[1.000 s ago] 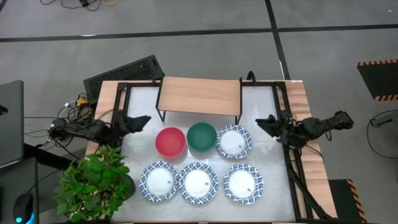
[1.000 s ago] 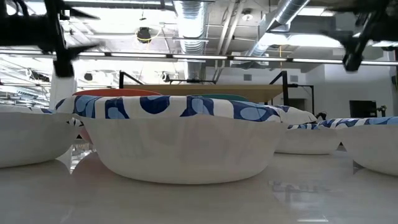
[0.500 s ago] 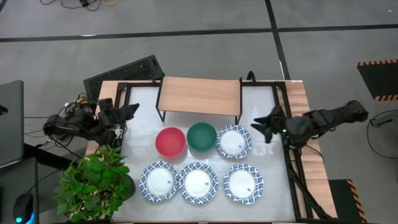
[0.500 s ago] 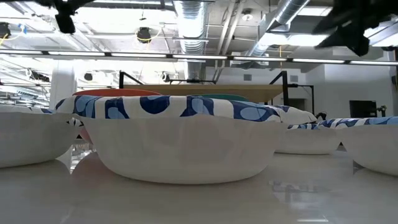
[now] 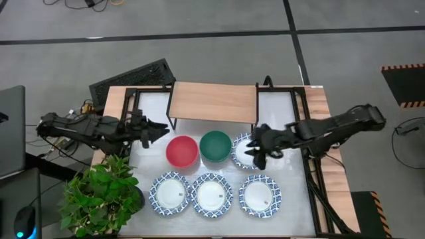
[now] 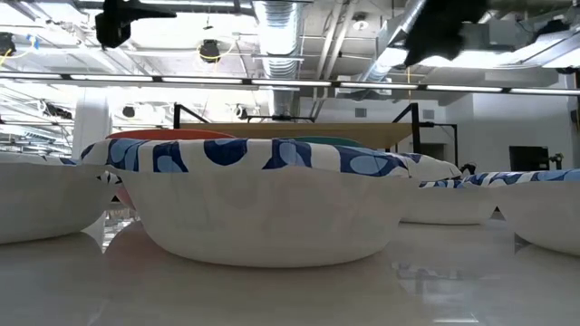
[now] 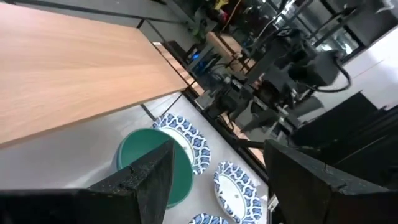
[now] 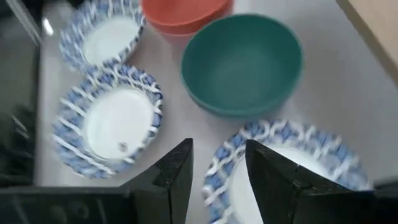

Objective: Place and stack bowls onto a shelf
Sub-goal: Put the green bowl on the shelf

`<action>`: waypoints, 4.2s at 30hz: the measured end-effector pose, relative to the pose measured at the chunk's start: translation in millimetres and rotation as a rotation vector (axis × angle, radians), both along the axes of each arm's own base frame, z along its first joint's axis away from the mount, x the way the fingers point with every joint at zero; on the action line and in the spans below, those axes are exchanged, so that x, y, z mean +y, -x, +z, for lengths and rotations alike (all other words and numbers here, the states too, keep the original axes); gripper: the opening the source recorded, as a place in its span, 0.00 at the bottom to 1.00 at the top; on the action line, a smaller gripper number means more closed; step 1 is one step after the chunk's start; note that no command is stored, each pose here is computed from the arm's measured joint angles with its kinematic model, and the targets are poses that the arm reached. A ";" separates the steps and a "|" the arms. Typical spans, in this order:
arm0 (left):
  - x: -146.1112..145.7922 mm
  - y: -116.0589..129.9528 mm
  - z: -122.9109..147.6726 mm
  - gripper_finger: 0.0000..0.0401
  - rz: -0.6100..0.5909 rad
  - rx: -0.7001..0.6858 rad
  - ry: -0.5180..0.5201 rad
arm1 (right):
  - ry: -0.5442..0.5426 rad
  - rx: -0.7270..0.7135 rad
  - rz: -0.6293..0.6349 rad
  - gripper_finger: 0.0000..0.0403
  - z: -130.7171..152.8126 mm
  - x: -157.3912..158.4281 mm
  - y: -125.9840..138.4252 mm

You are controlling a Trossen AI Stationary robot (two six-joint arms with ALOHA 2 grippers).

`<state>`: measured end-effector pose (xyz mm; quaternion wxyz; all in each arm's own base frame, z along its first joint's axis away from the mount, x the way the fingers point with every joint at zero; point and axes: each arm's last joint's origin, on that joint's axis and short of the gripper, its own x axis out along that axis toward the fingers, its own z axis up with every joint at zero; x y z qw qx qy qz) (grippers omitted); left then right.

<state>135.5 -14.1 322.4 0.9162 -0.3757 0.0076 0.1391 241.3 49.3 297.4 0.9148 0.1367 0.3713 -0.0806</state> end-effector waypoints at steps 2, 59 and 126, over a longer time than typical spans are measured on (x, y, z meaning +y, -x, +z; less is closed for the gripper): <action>-0.7 -3.4 1.7 0.58 0.000 0.011 -0.002 | 0.109 0.023 0.105 0.42 0.8 3.8 -16.4; 0.8 -4.6 -2.0 0.58 0.055 0.075 -0.073 | 0.519 0.357 0.688 0.07 -83.3 -14.0 -112.2; 3.2 -2.8 -5.9 0.58 0.137 0.114 -0.083 | 0.303 0.426 0.157 0.07 64.4 -199.3 -43.2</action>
